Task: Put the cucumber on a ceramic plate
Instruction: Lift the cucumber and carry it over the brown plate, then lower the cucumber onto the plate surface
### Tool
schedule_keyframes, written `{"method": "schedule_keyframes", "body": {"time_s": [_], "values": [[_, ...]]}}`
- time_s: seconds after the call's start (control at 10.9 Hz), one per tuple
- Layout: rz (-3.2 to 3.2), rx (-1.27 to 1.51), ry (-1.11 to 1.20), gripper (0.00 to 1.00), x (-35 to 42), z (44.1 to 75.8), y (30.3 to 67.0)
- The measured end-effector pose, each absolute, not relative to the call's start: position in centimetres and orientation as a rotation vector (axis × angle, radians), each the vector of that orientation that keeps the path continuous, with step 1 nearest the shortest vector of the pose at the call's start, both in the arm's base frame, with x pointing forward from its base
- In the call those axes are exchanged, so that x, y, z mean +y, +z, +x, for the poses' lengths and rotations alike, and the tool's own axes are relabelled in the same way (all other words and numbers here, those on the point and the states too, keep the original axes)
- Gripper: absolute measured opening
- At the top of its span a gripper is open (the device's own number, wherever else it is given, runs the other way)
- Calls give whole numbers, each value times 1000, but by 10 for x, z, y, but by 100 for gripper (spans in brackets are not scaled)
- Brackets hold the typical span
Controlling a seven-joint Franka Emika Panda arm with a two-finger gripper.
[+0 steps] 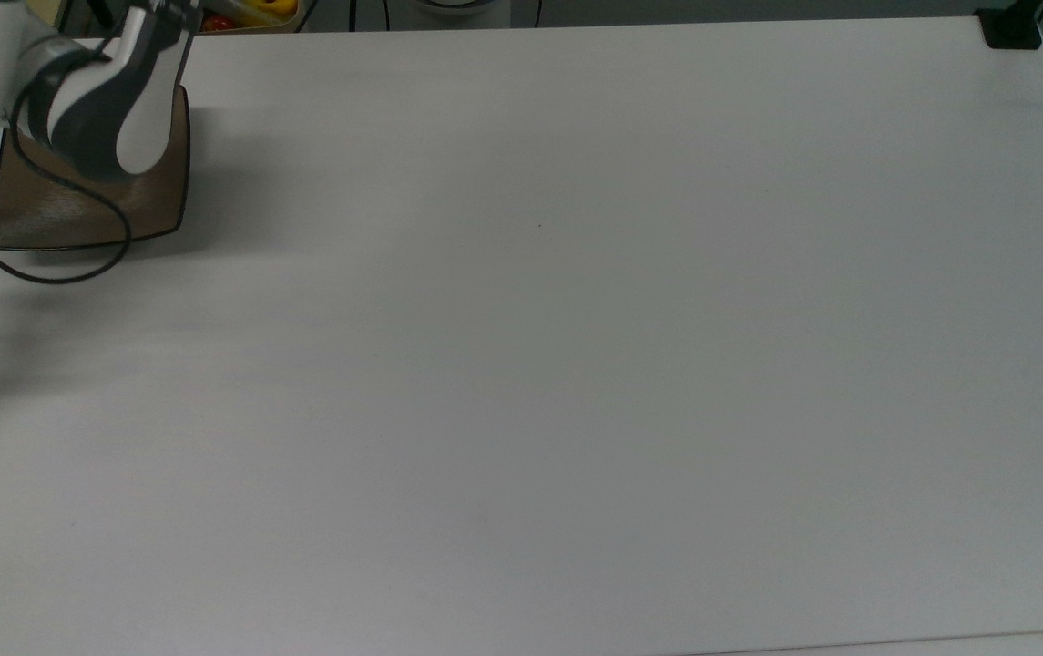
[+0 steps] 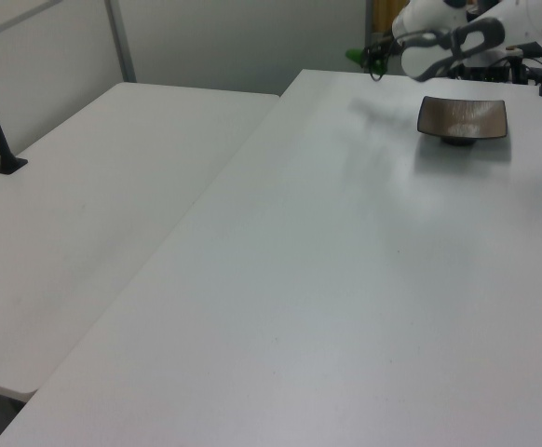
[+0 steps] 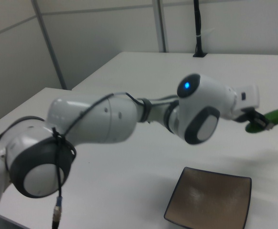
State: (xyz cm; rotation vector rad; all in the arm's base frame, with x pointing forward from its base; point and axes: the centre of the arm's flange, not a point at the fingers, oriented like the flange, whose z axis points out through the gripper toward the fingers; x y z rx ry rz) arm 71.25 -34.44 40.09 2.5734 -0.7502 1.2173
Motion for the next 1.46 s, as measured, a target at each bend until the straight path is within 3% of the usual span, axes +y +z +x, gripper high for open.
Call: {"method": "schedule_keyframes", "body": {"time_s": [0.27, 0.64, 1.1, 1.46], "values": [[2678, -792, 1167, 46, -299, 707, 468], [2867, -770, 908, 46, -238, 678, 530], [3064, -369, 477, 46, -204, 612, 546], [3164, 8, 278, 46, -257, 560, 522]]}}
